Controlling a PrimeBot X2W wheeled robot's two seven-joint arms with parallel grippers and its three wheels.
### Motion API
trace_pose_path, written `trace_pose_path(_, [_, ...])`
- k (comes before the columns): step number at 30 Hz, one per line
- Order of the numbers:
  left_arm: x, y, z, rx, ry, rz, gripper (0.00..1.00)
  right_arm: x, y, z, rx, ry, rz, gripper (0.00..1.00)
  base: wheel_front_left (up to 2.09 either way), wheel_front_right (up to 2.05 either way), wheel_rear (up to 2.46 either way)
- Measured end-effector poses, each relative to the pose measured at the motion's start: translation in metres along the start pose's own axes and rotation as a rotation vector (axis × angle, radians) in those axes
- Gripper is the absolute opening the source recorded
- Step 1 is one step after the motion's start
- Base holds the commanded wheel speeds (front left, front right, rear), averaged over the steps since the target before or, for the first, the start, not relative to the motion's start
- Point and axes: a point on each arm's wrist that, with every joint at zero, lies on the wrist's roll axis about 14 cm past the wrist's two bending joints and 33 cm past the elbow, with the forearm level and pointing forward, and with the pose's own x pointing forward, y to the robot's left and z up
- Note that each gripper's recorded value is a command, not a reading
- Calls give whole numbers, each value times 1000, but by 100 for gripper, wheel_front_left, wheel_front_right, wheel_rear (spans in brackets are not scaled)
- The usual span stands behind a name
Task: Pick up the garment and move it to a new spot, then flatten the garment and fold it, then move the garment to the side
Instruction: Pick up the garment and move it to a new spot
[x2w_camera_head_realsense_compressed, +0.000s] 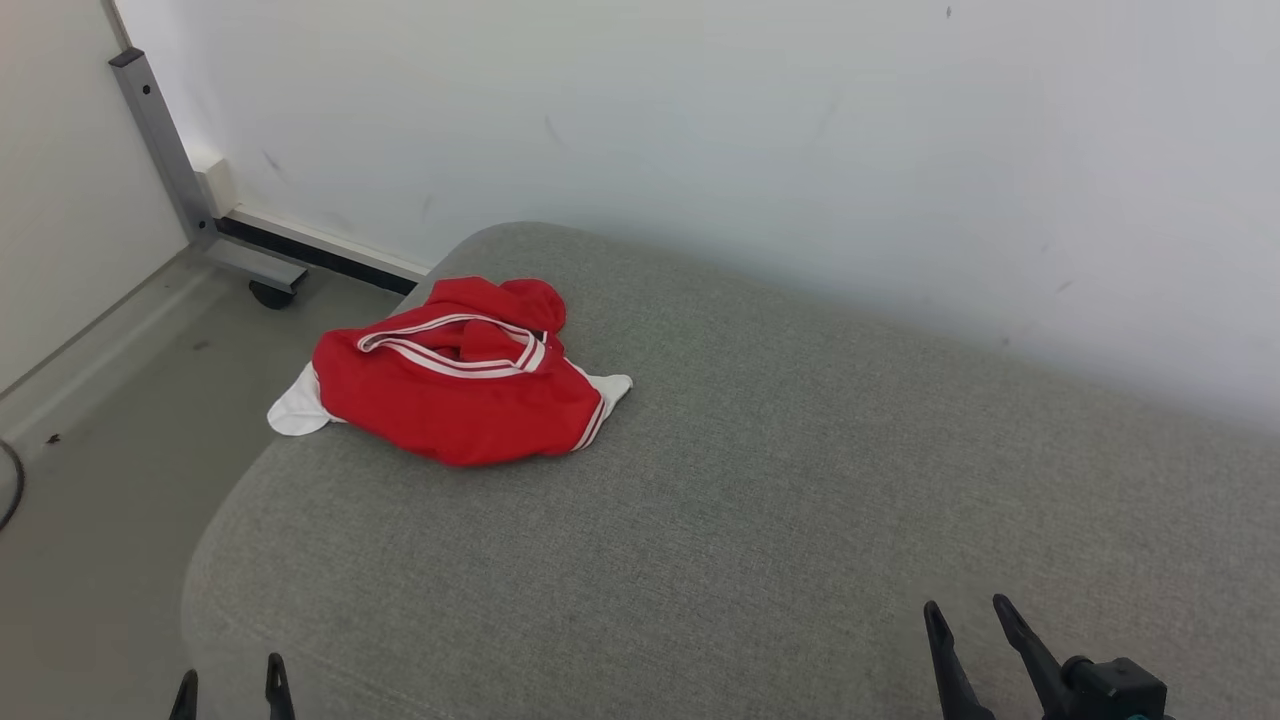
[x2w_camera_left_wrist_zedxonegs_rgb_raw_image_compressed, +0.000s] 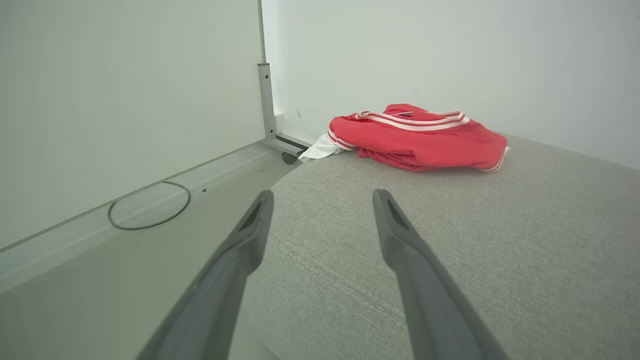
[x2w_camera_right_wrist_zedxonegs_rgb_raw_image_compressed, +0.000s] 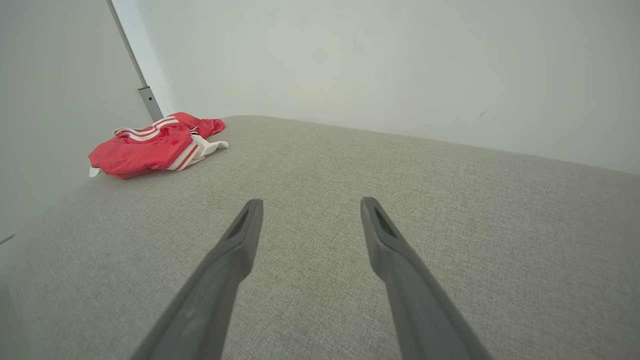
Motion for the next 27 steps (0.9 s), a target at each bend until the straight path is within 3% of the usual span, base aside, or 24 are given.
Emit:
trace_pose_path(14, [8,2,-4,-25,18,10,100,2,-2,-1,-1,3,6,100,0,0,0])
trace_pose_path(22, [69,-23,4,-54,75,-58,100,17,-14,9,-10,-27,8,100,0,0,0])
trace_pose_path(27, [124,-50,5,-142,235,-104,100,33,-29,16,-21,-50,5,100,0,0,0])
